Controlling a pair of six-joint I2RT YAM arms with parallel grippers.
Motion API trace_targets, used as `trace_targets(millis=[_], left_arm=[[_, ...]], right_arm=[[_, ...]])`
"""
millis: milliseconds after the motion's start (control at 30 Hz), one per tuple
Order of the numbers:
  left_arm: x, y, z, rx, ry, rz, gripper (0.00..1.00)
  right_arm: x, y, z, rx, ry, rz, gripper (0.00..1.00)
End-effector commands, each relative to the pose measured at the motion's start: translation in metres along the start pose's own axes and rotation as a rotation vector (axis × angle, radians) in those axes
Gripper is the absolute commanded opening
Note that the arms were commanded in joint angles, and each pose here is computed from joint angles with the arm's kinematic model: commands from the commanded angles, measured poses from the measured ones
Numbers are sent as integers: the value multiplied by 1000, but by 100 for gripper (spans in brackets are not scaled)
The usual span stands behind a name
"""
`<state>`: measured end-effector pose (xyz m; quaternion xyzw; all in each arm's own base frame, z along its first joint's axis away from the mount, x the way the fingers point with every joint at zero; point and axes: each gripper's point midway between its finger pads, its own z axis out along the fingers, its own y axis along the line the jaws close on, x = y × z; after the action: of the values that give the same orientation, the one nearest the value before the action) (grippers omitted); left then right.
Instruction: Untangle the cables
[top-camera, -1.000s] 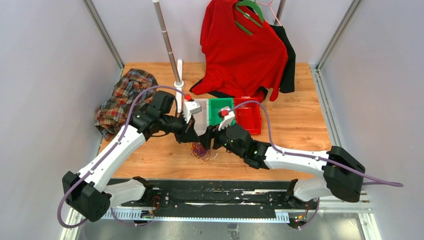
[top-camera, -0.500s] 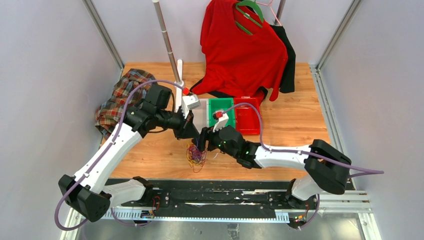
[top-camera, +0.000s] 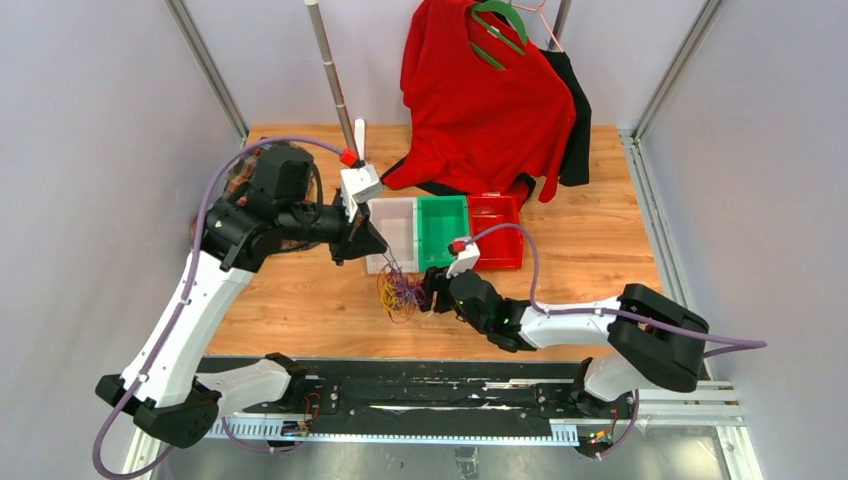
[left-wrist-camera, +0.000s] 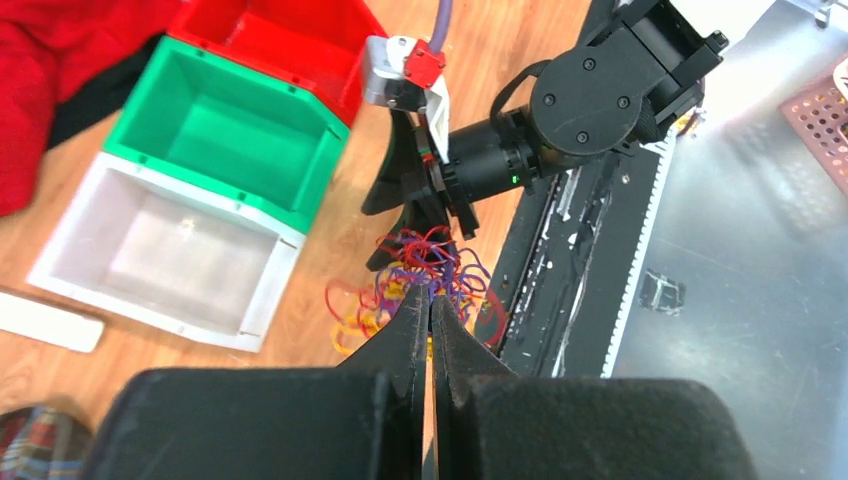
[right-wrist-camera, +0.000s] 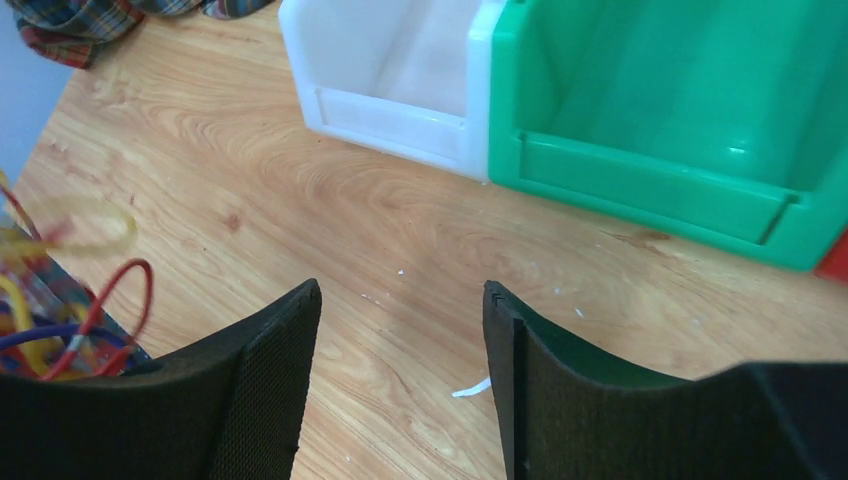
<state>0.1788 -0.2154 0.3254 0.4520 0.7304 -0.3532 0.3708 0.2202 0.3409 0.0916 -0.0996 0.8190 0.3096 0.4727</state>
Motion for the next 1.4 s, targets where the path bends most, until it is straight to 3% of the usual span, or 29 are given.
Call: trace_targets(millis=[0, 267, 533, 867, 1367], left_arm=[[-15, -8, -21, -42, -32, 71, 0], [9, 1, -13, -64, 28, 62, 1], [26, 17, -2, -89, 93, 61, 1], [35, 23, -1, -132, 121, 9, 1], [29, 7, -4, -93, 82, -55, 1]], right_arm=[[-17, -9, -13, 53, -72, 1, 60], [-71, -7, -54, 41, -199, -51, 62], [-115, 50, -74, -162, -214, -121, 68], [-136, 120, -73, -361, -228, -168, 69], [-136, 138, -45, -366, -229, -123, 68]])
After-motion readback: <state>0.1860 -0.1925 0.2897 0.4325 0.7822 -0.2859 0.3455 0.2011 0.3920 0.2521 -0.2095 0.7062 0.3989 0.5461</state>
